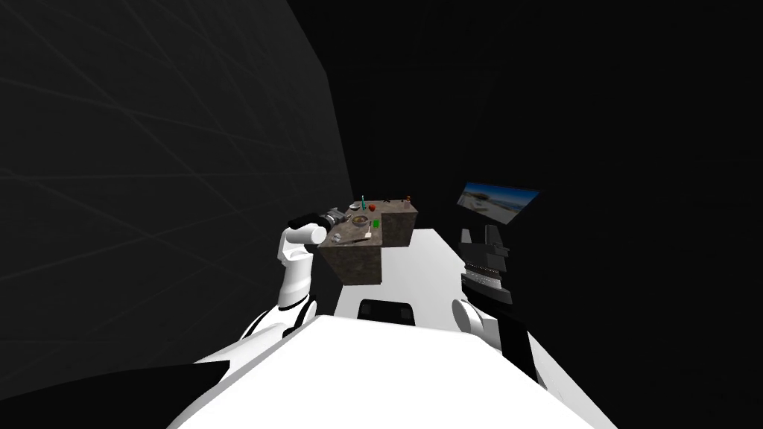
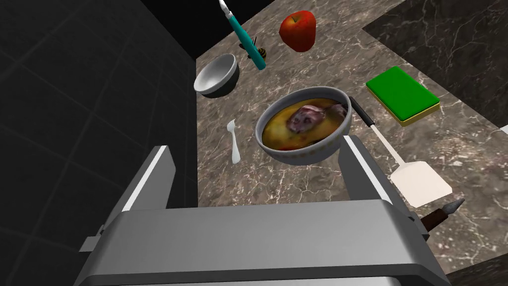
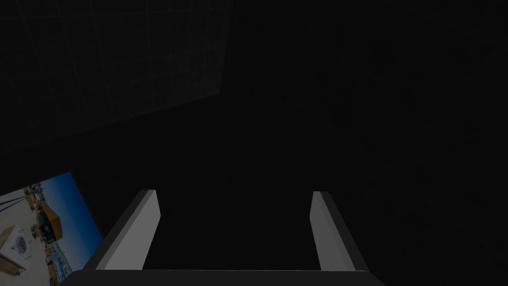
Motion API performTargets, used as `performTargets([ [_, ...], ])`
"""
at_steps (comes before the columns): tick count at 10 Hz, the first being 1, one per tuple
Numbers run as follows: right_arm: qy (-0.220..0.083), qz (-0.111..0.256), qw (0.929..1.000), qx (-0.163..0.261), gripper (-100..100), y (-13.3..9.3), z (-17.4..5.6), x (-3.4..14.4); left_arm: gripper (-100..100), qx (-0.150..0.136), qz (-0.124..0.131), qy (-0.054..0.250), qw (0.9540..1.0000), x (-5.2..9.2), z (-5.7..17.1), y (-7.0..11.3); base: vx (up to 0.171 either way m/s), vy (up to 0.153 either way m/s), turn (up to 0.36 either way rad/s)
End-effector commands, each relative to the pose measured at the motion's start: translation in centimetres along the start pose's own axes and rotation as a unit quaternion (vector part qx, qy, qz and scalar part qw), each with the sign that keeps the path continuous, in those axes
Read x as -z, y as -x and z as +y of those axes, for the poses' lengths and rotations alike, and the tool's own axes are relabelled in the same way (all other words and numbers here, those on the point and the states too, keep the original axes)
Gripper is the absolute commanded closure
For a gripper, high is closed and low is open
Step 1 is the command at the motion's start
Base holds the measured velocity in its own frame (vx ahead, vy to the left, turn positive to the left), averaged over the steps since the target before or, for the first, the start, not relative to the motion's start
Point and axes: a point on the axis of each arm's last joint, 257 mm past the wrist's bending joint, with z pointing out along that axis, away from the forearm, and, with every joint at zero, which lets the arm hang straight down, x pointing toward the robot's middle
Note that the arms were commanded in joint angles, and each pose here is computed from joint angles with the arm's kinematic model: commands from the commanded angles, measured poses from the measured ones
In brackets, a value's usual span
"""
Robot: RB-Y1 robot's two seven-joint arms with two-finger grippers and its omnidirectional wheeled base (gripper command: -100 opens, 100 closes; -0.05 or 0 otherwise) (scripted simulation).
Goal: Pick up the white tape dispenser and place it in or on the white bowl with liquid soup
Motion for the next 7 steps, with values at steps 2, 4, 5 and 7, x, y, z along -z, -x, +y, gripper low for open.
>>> performTargets([
  [2, 0.000, 0.000, 1.0000, 0.000, 0, 0.0, 0.0, 0.0, -100, 0.026, -0.042, 0.019, 0.9986, -0.5, 0.7, 2.2, 0.060, 0.035, 0.028],
  [4, 0.000, 0.000, 1.0000, 0.000, 0, 0.0, 0.0, 0.0, -100, 0.051, -0.078, 0.032, 0.9951, -0.8, 1.2, 4.3, 0.098, 0.041, 0.033],
  [5, 0.000, 0.000, 1.0000, 0.000, 0, 0.0, 0.0, 0.0, -100, 0.051, -0.085, 0.035, 0.9945, -0.8, 1.4, 4.6, 0.045, 0.026, -0.003],
  [7, 0.000, 0.000, 1.0000, 0.000, 0, 0.0, 0.0, 0.0, -100, 0.075, -0.126, 0.048, 0.9880, -0.8, 2.0, 6.9, 0.074, 0.049, 0.041],
])
